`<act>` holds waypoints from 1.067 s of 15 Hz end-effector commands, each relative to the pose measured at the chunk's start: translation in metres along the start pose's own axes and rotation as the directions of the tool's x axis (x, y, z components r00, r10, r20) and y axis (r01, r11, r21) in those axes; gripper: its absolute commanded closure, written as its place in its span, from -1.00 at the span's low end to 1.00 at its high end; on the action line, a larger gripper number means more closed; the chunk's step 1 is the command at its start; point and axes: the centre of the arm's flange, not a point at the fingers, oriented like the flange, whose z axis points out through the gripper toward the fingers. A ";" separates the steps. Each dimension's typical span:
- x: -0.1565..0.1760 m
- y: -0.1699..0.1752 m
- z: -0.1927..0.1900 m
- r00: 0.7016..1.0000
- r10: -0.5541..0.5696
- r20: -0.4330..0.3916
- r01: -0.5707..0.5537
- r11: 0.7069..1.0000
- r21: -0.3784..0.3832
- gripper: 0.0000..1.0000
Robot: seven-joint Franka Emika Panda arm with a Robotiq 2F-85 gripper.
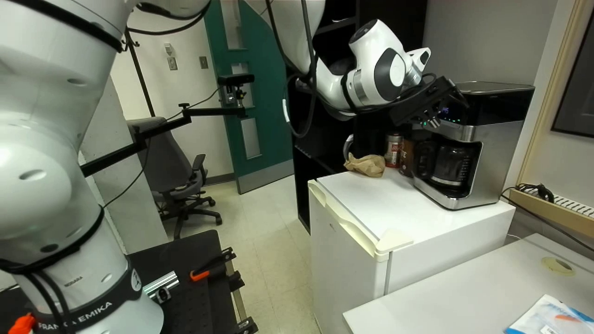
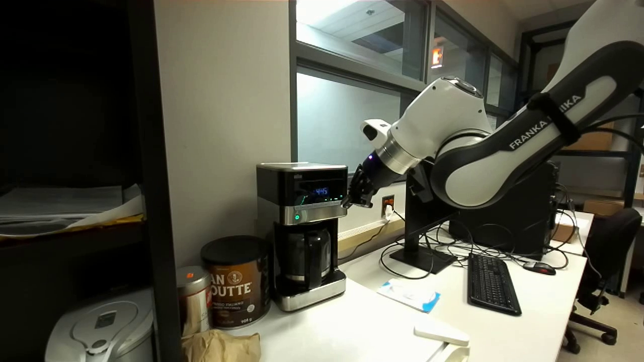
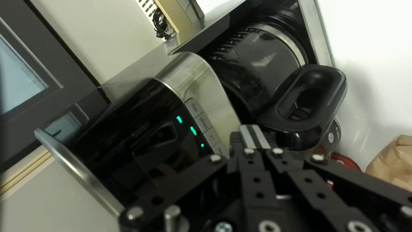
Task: Press a button on the right side of the coffeemaker.
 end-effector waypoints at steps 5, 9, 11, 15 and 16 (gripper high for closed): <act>0.016 0.006 0.030 1.000 -0.010 -0.008 0.010 0.997 -0.076 0.99; 0.018 0.005 0.040 1.000 -0.011 -0.005 0.010 0.997 -0.082 0.99; 0.018 0.004 0.044 1.000 -0.011 -0.004 0.010 0.996 -0.084 0.99; 0.021 0.005 0.048 1.000 -0.006 -0.009 0.005 0.996 -0.092 0.99; 0.022 0.006 0.048 1.000 -0.005 -0.011 0.004 0.996 -0.094 0.99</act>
